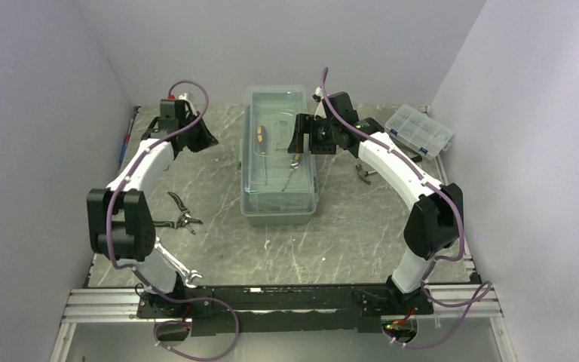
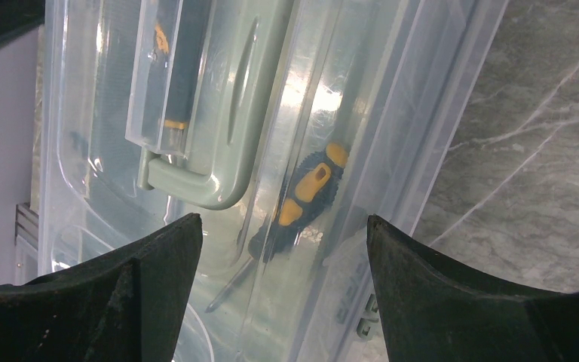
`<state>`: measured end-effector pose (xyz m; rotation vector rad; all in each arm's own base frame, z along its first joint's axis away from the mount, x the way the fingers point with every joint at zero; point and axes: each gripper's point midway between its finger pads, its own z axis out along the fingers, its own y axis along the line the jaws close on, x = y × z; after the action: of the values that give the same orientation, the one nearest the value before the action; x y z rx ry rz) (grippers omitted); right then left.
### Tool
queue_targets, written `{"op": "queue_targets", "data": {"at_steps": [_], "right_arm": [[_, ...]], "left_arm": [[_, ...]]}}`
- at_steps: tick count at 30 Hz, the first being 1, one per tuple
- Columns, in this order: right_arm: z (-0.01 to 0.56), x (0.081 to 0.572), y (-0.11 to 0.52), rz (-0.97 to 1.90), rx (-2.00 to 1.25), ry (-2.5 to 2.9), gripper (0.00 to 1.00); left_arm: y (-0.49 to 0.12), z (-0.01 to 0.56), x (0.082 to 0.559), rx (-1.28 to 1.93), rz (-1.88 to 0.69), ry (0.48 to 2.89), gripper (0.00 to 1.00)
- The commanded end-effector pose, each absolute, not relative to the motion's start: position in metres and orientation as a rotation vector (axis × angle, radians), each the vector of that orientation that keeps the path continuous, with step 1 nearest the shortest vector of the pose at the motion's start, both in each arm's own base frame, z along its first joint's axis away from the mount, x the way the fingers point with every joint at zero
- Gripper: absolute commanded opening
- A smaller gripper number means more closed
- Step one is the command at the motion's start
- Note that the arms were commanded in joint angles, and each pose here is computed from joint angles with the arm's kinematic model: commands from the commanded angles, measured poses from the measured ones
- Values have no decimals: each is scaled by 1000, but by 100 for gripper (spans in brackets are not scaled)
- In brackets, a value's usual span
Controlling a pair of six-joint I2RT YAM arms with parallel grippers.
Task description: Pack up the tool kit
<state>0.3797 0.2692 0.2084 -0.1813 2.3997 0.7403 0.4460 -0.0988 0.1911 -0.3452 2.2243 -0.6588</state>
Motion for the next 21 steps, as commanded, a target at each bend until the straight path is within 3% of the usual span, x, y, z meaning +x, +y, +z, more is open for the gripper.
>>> {"op": "queue_targets", "data": {"at_steps": [1,8,14,18,21], "right_arm": [[232,379,281,805,-224,2334,81],[228,379,283,820,-226,2343,81],[227,378,285,836,-229,2348,81],[229,377,281,812,-231,2346,81],[229,377,277,792,-224,2346,81]], "left_arm": [[-81,156,445,-366,-388,2377,0],[-142,128,456,-242,-453,2492,0],[-204,112,448,-225,-891,2509,0],[-199,105,445,-282,-997,2480,0],[-183,107,443,-303,-904,2483,0]]}}
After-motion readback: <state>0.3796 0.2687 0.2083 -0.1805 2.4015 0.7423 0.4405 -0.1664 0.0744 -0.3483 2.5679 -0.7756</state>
